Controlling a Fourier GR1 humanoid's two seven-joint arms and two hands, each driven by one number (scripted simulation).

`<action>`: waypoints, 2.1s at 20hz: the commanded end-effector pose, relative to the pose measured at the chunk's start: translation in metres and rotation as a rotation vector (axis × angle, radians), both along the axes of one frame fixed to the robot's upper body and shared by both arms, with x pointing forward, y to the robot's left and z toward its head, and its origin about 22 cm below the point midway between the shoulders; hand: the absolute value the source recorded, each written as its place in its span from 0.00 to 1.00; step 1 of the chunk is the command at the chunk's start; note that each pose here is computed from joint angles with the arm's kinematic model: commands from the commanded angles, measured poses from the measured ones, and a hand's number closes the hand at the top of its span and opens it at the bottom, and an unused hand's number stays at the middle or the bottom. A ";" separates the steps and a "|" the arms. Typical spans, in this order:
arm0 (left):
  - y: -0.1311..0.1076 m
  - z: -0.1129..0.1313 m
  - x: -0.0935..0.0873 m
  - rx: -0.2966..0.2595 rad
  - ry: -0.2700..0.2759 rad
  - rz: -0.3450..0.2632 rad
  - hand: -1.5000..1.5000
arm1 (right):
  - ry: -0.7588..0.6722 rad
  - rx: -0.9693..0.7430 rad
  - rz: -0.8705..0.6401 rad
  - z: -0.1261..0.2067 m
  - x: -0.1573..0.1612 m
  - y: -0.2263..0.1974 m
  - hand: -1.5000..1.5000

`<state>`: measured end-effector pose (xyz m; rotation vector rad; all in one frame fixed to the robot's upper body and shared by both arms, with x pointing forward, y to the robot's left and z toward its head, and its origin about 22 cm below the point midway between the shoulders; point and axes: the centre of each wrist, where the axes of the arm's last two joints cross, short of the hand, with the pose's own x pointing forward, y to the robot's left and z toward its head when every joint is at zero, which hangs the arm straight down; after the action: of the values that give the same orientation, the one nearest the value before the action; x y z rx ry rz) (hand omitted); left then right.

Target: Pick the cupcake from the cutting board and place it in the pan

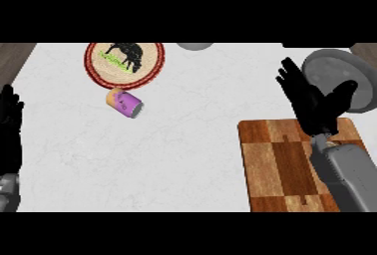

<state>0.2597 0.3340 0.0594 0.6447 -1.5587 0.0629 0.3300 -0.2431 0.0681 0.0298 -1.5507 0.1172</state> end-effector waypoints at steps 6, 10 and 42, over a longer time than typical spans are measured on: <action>-0.065 -0.004 0.005 -0.030 0.098 -0.466 0.50 | 0.247 -0.125 -0.273 -0.006 -0.013 -0.163 0.00; -0.074 -0.001 0.002 -0.073 0.160 -0.548 0.50 | 0.280 -0.704 -0.407 -0.042 -0.052 -0.187 1.00; -0.093 0.009 0.009 -0.105 0.186 -0.596 0.50 | 1.006 -1.098 0.268 0.043 0.024 -0.121 0.00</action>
<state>0.2681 0.2448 0.0550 0.0788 -1.5029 -0.3615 0.3494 -0.3699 0.1061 -0.4878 -0.3859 0.9612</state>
